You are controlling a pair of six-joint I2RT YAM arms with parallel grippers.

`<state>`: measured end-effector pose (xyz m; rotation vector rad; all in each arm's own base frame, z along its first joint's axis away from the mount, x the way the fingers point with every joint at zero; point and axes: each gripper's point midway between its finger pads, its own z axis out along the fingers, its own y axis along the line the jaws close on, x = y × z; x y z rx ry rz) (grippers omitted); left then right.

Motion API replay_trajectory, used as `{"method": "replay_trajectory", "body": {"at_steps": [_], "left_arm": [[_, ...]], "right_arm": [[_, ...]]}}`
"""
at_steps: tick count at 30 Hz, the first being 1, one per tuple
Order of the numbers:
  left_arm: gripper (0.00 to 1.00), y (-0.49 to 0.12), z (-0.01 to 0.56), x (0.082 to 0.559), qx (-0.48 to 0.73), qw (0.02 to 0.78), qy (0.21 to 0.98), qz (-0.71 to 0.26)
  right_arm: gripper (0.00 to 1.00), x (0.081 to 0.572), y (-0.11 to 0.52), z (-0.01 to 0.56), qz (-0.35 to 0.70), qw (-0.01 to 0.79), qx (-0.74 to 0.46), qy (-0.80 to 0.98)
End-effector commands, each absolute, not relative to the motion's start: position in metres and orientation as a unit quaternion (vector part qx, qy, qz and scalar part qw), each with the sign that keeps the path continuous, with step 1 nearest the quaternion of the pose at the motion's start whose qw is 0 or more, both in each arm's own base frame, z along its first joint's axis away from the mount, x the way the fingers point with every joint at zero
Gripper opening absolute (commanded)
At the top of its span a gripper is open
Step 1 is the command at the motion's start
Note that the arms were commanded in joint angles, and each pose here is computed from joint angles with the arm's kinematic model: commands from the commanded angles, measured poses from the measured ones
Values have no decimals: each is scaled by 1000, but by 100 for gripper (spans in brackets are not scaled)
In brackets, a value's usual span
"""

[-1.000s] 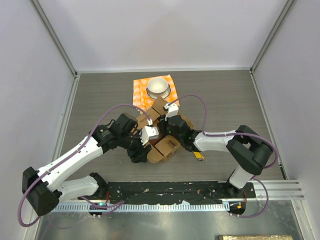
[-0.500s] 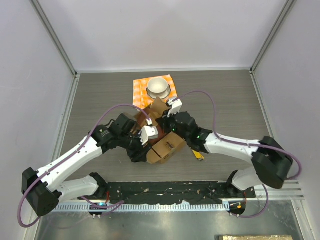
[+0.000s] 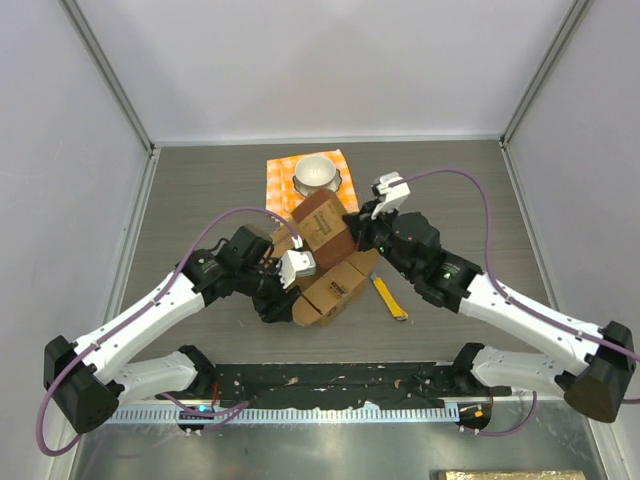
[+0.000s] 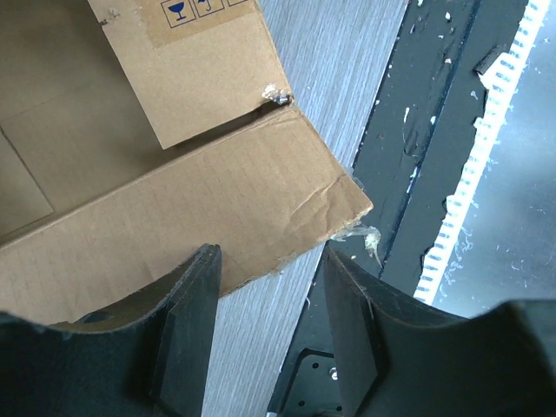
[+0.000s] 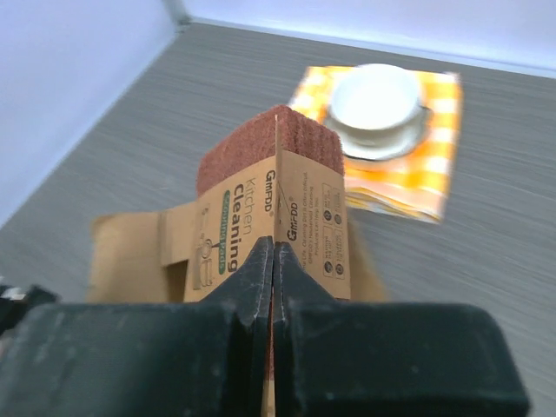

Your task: Unpack the express box

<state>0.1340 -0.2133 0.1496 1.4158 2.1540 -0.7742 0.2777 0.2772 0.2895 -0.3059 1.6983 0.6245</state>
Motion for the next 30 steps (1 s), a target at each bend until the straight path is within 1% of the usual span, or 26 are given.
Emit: {"method": "replay_trajectory", "body": {"at_steps": [1, 3, 5, 6, 8, 9, 10, 14, 15, 19, 20, 22, 23, 24, 25, 26, 27, 28, 29, 30], "left_arm": [[53, -216, 158, 133, 513, 235, 772, -293], [53, -217, 160, 132, 512, 235, 771, -297], [53, -216, 161, 130, 515, 231, 769, -299], [54, -217, 163, 129, 517, 231, 768, -301], [56, -216, 166, 129, 524, 229, 764, -300], [57, -216, 167, 129, 526, 228, 763, -298], [57, -216, 171, 130, 528, 230, 762, -296], [63, -215, 176, 134, 537, 227, 760, -286], [68, -217, 180, 139, 537, 231, 762, -280], [76, -222, 193, 148, 532, 228, 768, -274], [90, -223, 194, 150, 531, 222, 771, -273], [98, -227, 204, 155, 533, 220, 771, -270], [100, -228, 209, 158, 532, 226, 770, -268], [100, -233, 221, 165, 530, 247, 766, -268], [100, -234, 227, 171, 526, 260, 766, -263], [100, -236, 233, 174, 524, 267, 765, -262], [100, -240, 250, 181, 519, 288, 761, -261], [100, -242, 254, 190, 513, 291, 767, -253], [100, -244, 278, 198, 508, 311, 764, -250], [100, -245, 288, 205, 499, 319, 768, -245]], "right_arm": [[1, 288, 201, 297, 159, 631, -62, 757], [1, 293, 166, 297, 137, 635, -16, 760], [1, 299, 130, 277, 94, 624, 27, 775], [1, 298, 122, 272, 87, 622, 34, 777], [1, 300, 110, 245, 76, 600, 42, 796], [1, 305, 97, 235, 69, 591, 63, 801], [1, 307, 94, 214, 63, 572, 69, 815], [1, 320, 82, 171, 80, 534, 100, 836], [1, 325, 78, 168, 88, 533, 117, 833], [1, 331, 66, 137, 67, 503, 153, 848], [1, 331, 64, 133, 59, 499, 157, 850], [1, 330, 55, 121, 31, 483, 169, 858], [3, 324, 51, 112, 12, 461, 168, 871], [19, 326, 50, 115, 4, 457, 166, 874], [29, 324, 45, 112, -12, 448, 171, 877], [36, 317, 41, 105, -27, 427, 169, 888], [50, 318, 40, 112, -31, 429, 174, 886], [58, 316, 39, 115, -30, 427, 176, 886], [79, 310, 40, 124, -24, 430, 175, 886], [87, 311, 42, 135, -14, 439, 175, 881]]}}
